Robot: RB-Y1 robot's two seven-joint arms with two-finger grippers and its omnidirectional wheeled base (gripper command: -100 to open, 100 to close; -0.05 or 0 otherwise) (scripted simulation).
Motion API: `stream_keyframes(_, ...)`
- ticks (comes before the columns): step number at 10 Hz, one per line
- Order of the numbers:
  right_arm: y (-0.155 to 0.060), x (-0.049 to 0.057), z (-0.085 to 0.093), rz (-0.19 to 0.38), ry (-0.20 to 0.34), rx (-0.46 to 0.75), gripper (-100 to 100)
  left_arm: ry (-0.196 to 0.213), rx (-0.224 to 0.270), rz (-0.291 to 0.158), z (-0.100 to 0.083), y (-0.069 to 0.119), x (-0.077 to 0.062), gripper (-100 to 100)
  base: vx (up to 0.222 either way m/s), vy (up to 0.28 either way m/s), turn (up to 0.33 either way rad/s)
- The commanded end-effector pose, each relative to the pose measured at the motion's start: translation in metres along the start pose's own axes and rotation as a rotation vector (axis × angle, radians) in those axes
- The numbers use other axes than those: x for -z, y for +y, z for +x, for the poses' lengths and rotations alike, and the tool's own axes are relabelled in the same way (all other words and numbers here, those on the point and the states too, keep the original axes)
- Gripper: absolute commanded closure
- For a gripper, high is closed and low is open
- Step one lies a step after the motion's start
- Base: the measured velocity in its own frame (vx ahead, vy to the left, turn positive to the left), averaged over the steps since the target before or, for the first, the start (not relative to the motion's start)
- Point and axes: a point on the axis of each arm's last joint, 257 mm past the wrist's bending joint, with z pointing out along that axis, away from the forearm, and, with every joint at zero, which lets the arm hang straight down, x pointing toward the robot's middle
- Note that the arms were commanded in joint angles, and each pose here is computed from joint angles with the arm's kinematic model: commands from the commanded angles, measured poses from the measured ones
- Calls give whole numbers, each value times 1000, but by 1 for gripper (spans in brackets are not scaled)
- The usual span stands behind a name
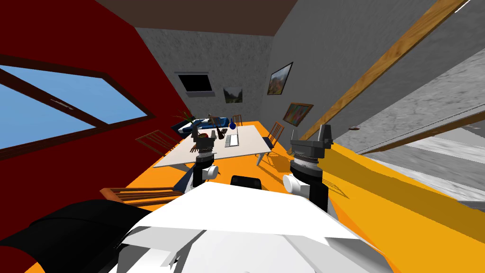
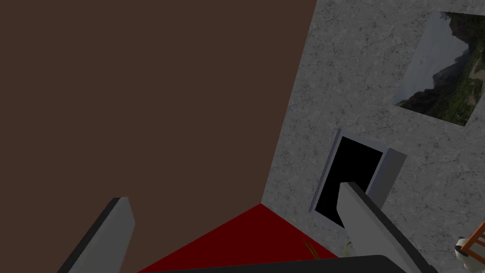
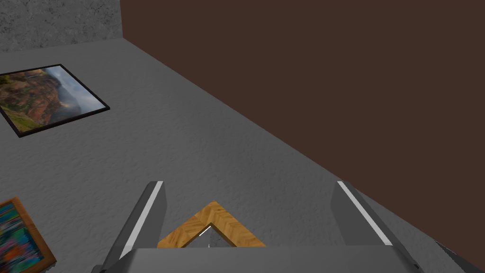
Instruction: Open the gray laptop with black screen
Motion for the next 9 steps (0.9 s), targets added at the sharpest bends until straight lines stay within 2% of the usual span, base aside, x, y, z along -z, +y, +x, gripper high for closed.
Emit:
stream_keyframes(1, 0, 0, 0, 0, 0, 0, 0, 0, 0, 0, 0, 0, 0, 0, 0, 0, 0)
stream_keyframes(9, 0, 0, 0, 0, 0, 0, 0, 0, 0, 0, 0, 0, 0, 0, 0, 0, 0)
